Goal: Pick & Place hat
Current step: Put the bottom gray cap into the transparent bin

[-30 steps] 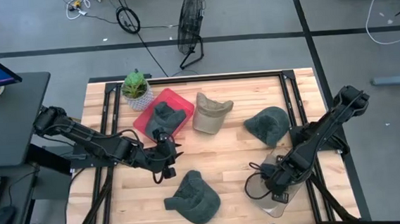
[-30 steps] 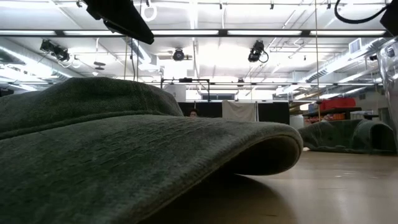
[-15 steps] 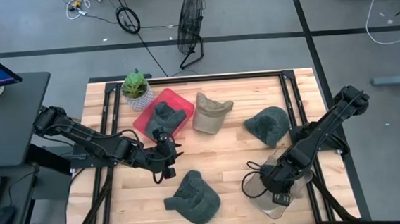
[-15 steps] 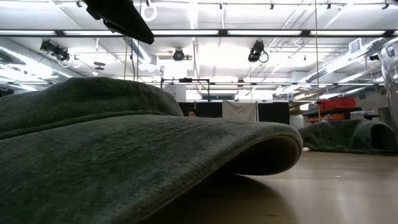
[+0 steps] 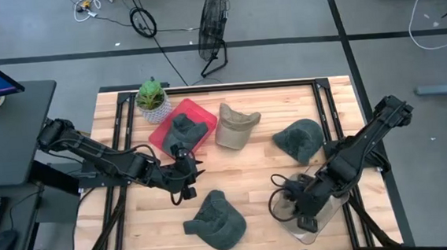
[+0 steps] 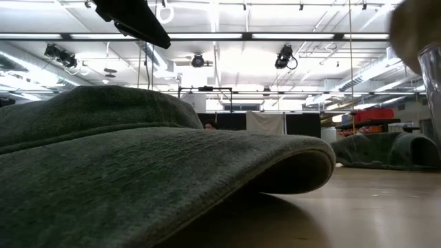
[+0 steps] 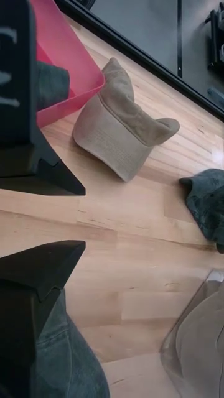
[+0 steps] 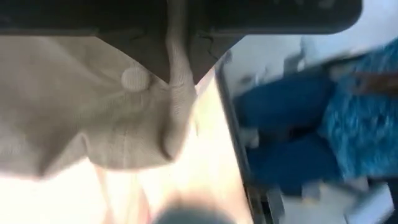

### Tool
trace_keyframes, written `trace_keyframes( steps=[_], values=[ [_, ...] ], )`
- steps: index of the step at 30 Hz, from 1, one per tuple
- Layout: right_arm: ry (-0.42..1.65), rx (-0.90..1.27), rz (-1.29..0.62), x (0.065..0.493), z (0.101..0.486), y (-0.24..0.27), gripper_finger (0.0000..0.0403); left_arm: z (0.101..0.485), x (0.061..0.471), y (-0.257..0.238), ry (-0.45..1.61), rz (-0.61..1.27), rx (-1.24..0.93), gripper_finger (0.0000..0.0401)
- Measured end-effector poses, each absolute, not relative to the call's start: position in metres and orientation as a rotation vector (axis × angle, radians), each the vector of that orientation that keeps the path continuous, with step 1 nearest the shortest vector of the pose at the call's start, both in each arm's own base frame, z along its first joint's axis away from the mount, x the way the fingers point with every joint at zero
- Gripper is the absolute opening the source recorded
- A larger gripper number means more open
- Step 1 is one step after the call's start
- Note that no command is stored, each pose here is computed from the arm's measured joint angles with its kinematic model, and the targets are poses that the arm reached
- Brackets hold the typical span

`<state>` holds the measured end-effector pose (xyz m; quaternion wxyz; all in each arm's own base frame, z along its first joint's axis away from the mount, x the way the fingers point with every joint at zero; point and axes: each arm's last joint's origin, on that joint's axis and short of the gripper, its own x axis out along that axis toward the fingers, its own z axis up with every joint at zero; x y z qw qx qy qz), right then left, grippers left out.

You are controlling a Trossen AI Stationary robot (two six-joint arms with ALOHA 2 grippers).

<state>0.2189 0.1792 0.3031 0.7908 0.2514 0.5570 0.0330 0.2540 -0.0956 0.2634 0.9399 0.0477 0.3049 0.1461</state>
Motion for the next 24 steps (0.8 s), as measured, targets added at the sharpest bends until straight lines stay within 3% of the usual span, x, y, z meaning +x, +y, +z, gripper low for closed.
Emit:
trace_keyframes(
  steps=[6,11,24],
  values=[
    [0.903,0.277,-0.055,0.236,0.295,0.168,0.0036,0.263,0.254,-0.096,0.622,0.298,0.098,0.0131],
    [0.845,0.172,-0.099,0.250,0.280,0.154,0.0051,0.263,0.254,-0.095,0.622,0.298,0.097,0.0131],
    [0.767,-0.035,-0.079,0.299,0.249,0.109,0.0161,0.265,0.256,-0.093,0.616,0.285,0.144,0.0131]
  ],
)
